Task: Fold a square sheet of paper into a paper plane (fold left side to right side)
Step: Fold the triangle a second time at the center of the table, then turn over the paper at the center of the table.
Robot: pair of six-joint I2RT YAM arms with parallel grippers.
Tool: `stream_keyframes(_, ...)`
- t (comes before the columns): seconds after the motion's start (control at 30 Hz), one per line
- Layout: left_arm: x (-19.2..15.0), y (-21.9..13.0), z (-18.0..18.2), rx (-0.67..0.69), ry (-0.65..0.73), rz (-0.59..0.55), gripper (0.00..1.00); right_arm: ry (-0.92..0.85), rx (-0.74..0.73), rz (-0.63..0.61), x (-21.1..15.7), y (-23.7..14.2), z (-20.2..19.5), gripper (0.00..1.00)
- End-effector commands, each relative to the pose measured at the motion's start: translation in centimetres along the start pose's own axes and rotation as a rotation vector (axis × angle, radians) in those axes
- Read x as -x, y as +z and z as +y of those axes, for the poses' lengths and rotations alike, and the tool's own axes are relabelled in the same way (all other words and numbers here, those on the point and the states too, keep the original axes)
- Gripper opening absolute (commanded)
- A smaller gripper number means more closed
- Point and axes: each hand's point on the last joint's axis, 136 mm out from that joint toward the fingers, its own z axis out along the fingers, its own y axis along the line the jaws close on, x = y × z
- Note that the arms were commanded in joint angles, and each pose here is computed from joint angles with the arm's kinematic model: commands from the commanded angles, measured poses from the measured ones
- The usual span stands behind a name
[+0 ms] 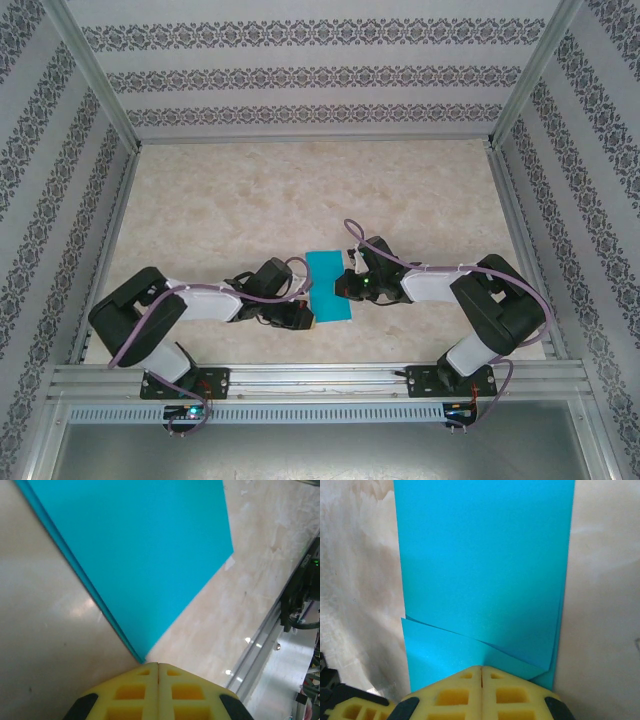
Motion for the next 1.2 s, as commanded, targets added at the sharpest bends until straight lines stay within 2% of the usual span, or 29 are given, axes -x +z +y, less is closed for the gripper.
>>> stream_keyframes(0.0, 0.7, -1.9, -1.7, -0.017, 0.025, -0.044, 0.00, 0.040, -0.098, 0.047, -1.6, -0.1, -2.5, 0.00)
stream_keyframes(0.07, 1.7, -3.1, -2.3, -0.020, 0.032, -0.086, 0.00, 0.020, -0.052, 0.021, -0.7, -0.7, -1.0, 0.00)
stream_keyframes(0.17, 3.1, -4.9, -2.1, 0.001, 0.027, -0.157, 0.10, -0.022, 0.013, -0.035, 0.6, -2.1, 1.5, 0.01)
stream_keyframes(0.27, 4.3, -6.0, -1.1, 0.050, 0.019, -0.226, 0.17, -0.067, 0.058, -0.098, 1.7, -3.8, 3.3, 0.14)
stream_keyframes(0.4, 5.8, -6.5, -0.3, 0.078, 0.024, -0.290, 0.28, -0.088, 0.020, -0.187, 2.2, -6.1, 2.7, 0.32)
stream_keyframes(0.6, 7.3, -4.9, -0.5, 0.051, 0.028, -0.264, 0.37, -0.059, -0.007, -0.290, 1.6, -8.6, 0.2, 0.61)
stream_keyframes(0.73, 8.1, -3.7, 0.1, 0.057, 0.027, -0.245, 0.39, -0.045, 0.004, -0.317, 0.6, -9.4, -0.5, 0.72)
stream_keyframes(0.97, 9.4, -1.7, 0.0, 0.006, 0.024, -0.221, 0.38, -0.020, -0.005, -0.296, -1.3, -9.3, -2.1, 0.74)
stream_keyframes(1.17, 9.8, -0.8, 0.5, 0.005, 0.021, -0.215, 0.21, -0.024, 0.021, -0.264, -1.8, -9.0, -1.8, 0.66)
